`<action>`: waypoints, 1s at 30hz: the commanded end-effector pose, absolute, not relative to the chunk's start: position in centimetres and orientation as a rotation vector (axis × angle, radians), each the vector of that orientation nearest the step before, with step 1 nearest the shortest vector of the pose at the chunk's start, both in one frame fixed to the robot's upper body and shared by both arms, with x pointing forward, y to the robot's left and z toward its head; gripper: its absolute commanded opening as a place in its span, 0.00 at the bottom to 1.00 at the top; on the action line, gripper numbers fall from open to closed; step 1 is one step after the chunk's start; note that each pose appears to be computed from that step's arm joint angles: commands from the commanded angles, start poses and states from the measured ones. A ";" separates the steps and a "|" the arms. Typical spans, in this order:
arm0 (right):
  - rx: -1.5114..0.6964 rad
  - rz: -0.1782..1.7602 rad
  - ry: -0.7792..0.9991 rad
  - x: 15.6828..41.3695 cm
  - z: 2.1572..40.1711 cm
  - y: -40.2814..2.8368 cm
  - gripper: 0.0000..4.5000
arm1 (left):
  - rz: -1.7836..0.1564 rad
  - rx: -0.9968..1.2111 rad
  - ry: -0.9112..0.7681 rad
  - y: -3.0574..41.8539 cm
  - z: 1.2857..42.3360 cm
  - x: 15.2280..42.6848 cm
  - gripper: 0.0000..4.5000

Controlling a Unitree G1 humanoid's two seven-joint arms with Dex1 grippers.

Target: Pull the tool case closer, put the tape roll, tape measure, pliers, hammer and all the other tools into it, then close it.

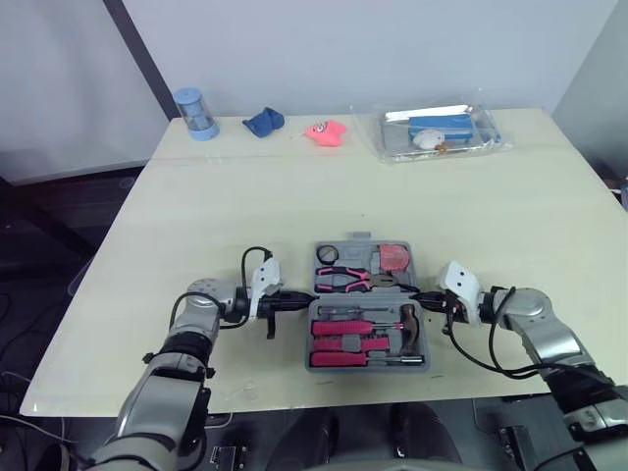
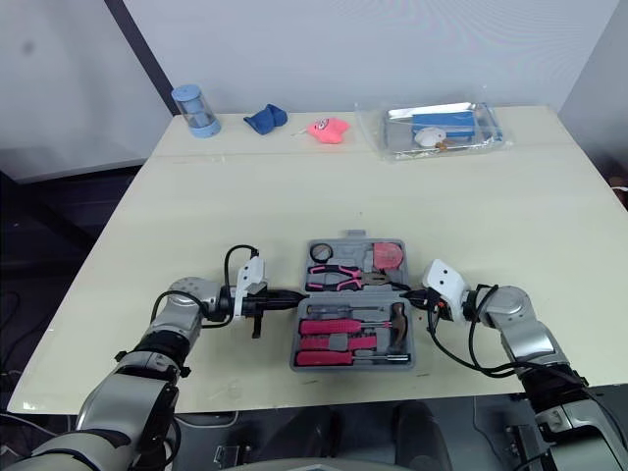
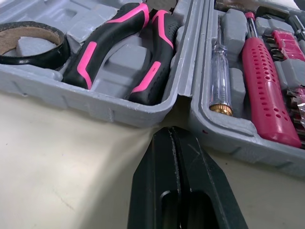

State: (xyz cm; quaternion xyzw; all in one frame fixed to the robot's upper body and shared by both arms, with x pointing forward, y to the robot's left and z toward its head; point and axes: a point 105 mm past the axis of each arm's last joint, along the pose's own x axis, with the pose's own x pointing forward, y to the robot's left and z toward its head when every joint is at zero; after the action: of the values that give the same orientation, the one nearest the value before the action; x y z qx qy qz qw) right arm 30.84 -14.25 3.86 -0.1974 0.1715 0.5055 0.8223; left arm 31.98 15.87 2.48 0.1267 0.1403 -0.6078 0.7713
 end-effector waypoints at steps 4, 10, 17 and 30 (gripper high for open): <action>-0.426 1.131 0.323 30.7 4.7 -13.1 0.00 | -1.375 0.262 0.322 14.7 1.8 31.3 0.00; -0.416 1.156 0.329 30.2 4.8 -13.2 0.00 | -1.383 0.257 0.323 14.5 1.7 31.1 0.00; -0.381 1.220 0.343 28.8 4.9 -13.0 0.00 | -1.429 0.244 0.331 13.8 1.6 30.5 0.00; -0.373 1.205 0.389 27.7 4.4 -14.0 0.00 | -1.525 0.235 0.338 12.4 1.6 27.5 0.00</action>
State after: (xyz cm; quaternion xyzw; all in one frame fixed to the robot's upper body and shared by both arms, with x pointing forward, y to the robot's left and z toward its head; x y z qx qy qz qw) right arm 27.94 -15.17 3.36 -0.1777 0.2081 0.5397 0.7962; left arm 28.56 14.01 1.71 0.1091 0.1558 -0.6543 0.7319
